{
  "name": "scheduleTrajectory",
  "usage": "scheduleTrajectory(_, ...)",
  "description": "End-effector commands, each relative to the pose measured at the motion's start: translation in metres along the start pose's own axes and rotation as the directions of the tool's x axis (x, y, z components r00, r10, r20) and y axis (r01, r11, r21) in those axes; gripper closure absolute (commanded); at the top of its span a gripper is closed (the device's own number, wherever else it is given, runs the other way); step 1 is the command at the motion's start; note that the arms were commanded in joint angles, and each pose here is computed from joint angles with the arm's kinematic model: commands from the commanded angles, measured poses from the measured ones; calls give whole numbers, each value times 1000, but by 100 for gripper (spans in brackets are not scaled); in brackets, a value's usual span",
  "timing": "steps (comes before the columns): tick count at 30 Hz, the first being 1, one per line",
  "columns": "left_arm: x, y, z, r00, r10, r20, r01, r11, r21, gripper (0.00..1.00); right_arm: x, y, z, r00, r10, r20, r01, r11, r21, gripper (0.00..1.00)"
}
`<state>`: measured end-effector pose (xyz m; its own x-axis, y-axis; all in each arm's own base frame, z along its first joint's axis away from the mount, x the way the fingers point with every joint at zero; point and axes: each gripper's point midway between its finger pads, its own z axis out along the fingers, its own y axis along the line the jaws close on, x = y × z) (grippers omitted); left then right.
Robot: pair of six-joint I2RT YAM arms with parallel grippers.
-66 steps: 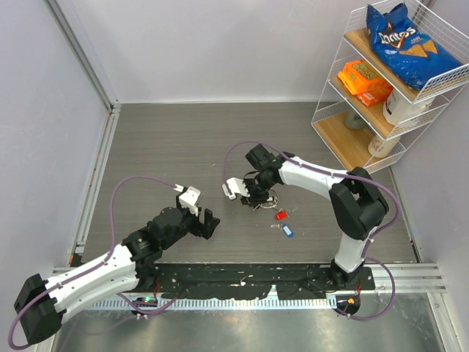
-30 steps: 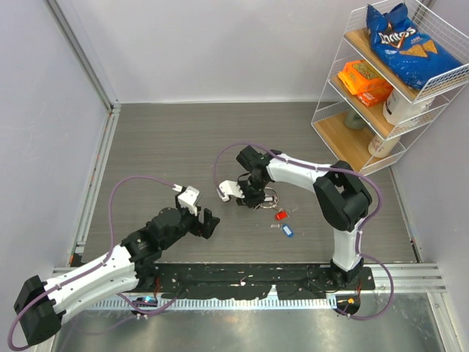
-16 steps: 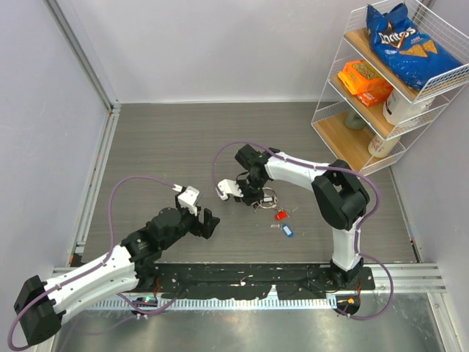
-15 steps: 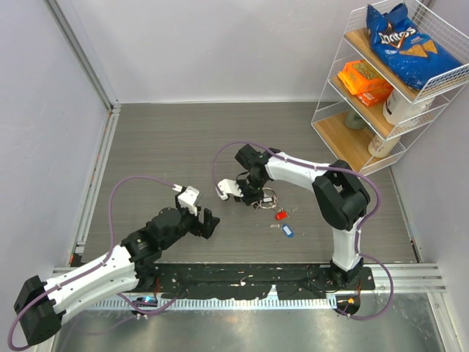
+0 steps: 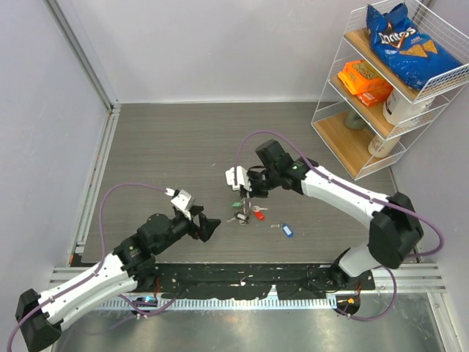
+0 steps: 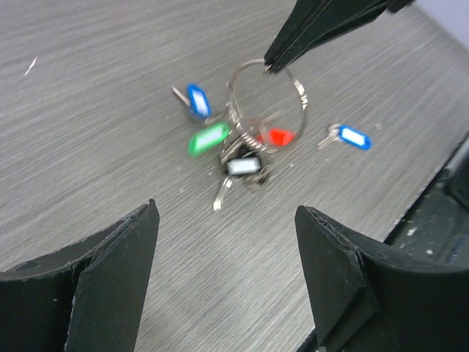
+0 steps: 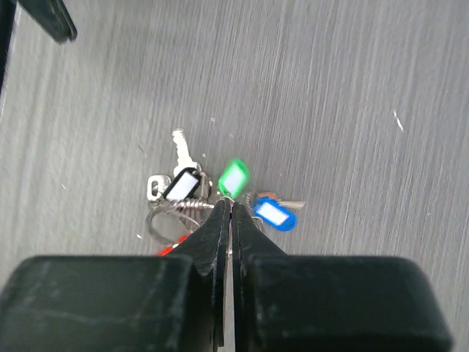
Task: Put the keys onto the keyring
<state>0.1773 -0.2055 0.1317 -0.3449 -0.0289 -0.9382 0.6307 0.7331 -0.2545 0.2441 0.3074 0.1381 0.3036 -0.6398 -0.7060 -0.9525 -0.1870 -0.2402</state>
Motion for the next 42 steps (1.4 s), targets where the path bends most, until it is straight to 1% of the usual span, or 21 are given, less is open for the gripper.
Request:
scheduleTrajectory(1, -48, -31, -14, 989, -21, 145, 0, 990, 142, 19, -56, -2, -30, 976, 30, 218, -55, 992, 112, 94)
scheduleTrajectory(2, -54, -34, -18, 987, -22, 158, -3, 988, 156, 19, -60, -2, -32, 967, 57, 248, -90, 988, 125, 94)
scheduleTrajectory(7, -91, -56, -38, 974, -39, 225, -18, 969, 248, 18, -102, 9, -70, 918, 45, 395, -124, 976, 177, 94)
scheduleTrajectory(8, -98, -60, -40, 971, -45, 235, -18, 965, 263, 18, -108, 10, -74, 902, 63, 427, -151, 973, 175, 94)
scheduleTrajectory(9, -102, -64, -42, 970, -51, 239, -19, 960, 280, 18, -116, 13, -83, 889, 49, 455, -149, 971, 187, 94)
scheduleTrajectory(10, -106, -67, -44, 969, -54, 243, -20, 957, 291, 18, -124, 16, -85, 873, 62, 483, -169, 969, 181, 94)
scheduleTrajectory(11, -112, -71, -46, 966, -61, 251, -19, 951, 307, 18, -130, 17, -95, 863, 46, 503, -172, 963, 208, 94)
scheduleTrajectory(15, -128, -83, -51, 958, -90, 272, -15, 932, 361, 18, -157, 20, -121, 794, 60, 605, -252, 938, 238, 94)
scheduleTrajectory(19, -142, -93, -53, 952, -123, 279, 1, 917, 398, 18, -175, 22, -139, 763, 50, 644, -306, 906, 292, 94)
scheduleTrajectory(23, -150, -94, -47, 952, -163, 259, 51, 919, 391, 18, -190, 15, -149, 731, 95, 675, -417, 846, 332, 94)
scheduleTrajectory(24, -152, -94, -46, 952, -171, 255, 63, 921, 385, 18, -186, 7, -151, 732, 106, 673, -453, 813, 365, 94)
scheduleTrajectory(25, -152, -95, -45, 952, -178, 249, 71, 920, 386, 18, -191, 9, -153, 724, 118, 679, -468, 807, 359, 94)
scheduleTrajectory(28, -157, -96, -44, 948, -192, 253, 81, 917, 390, 18, -179, -9, -153, 705, 193, 683, -586, 701, 407, 94)
scheduleTrajectory(29, -160, -97, -45, 946, -196, 259, 82, 916, 392, 18, -178, -16, -159, 677, 219, 702, -636, 653, 410, 94)
scheduleTrajectory(30, -162, -97, -45, 945, -197, 263, 81, 916, 394, 18, -172, -16, -154, 686, 243, 685, -645, 640, 419, 94)
scheduleTrajectory(31, -163, -98, -44, 945, -198, 262, 82, 915, 395, 18, -172, -19, -156, 659, 269, 702, -683, 604, 410, 94)
scheduleTrajectory(33, -164, -99, -42, 945, -196, 261, 79, 914, 399, 17, -177, -21, -158, 635, 279, 720, -710, 577, 403, 94)
scheduleTrajectory(37, -170, -98, -38, 941, -197, 275, 80, 919, 386, 17, -182, -25, -155, 627, 309, 715, -735, 540, 411, 94)
scheduleTrajectory(40, -174, -93, -32, 937, -195, 291, 85, 933, 351, 17, -192, -23, -153, 601, 331, 728, -755, 534, 380, 94)
scheduleTrajectory(42, -177, -89, -28, 935, -187, 301, 83, 941, 327, 17, -195, -21, -152, 597, 332, 731, -760, 526, 381, 94)
